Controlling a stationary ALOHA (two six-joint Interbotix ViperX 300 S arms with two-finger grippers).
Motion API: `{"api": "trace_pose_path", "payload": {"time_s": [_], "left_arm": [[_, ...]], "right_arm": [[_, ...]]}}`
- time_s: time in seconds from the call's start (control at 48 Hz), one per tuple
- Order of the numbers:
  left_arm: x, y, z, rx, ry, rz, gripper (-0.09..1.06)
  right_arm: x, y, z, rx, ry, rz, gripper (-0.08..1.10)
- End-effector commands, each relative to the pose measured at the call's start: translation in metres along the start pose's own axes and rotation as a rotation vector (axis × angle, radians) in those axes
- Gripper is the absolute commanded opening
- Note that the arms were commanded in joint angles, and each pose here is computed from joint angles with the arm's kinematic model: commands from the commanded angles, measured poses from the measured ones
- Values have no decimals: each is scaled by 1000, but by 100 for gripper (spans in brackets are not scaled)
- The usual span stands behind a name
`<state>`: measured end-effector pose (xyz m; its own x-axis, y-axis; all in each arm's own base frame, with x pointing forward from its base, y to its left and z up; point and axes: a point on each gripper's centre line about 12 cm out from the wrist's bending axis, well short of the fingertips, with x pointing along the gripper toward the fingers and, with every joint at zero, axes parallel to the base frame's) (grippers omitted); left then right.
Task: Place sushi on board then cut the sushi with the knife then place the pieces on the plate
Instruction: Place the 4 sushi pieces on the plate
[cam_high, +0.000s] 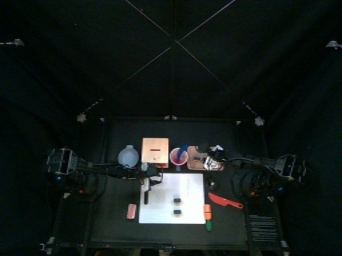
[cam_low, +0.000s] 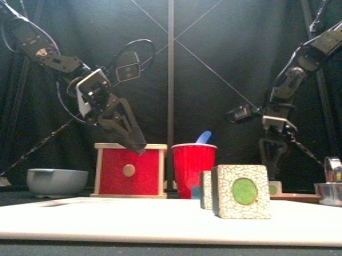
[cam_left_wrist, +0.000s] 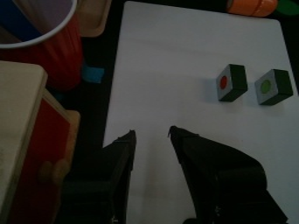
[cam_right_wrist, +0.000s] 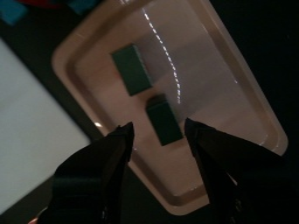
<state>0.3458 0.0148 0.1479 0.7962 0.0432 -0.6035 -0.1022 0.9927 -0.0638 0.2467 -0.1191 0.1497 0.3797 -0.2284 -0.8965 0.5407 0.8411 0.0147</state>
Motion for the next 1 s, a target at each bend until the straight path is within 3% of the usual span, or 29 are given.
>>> {"api": "trace_pose_path", "payload": {"time_s": [0.021,0.208,0.417,1.0], "left_arm": [[0,1,9,-6,-25,2,77],[-1,-1,4,-4,-1,-3,77],[-2,-2,3,-4,8,-4,77],[-2,-1,1,-4,14,-3,77]], "right_arm": [[-22,38,18,-91,-96,83,84],[-36,123,19,-321,-133,226,84],[-39,185,17,-391,-145,347,84],[13,245,23,-455,-72,358,84]]}}
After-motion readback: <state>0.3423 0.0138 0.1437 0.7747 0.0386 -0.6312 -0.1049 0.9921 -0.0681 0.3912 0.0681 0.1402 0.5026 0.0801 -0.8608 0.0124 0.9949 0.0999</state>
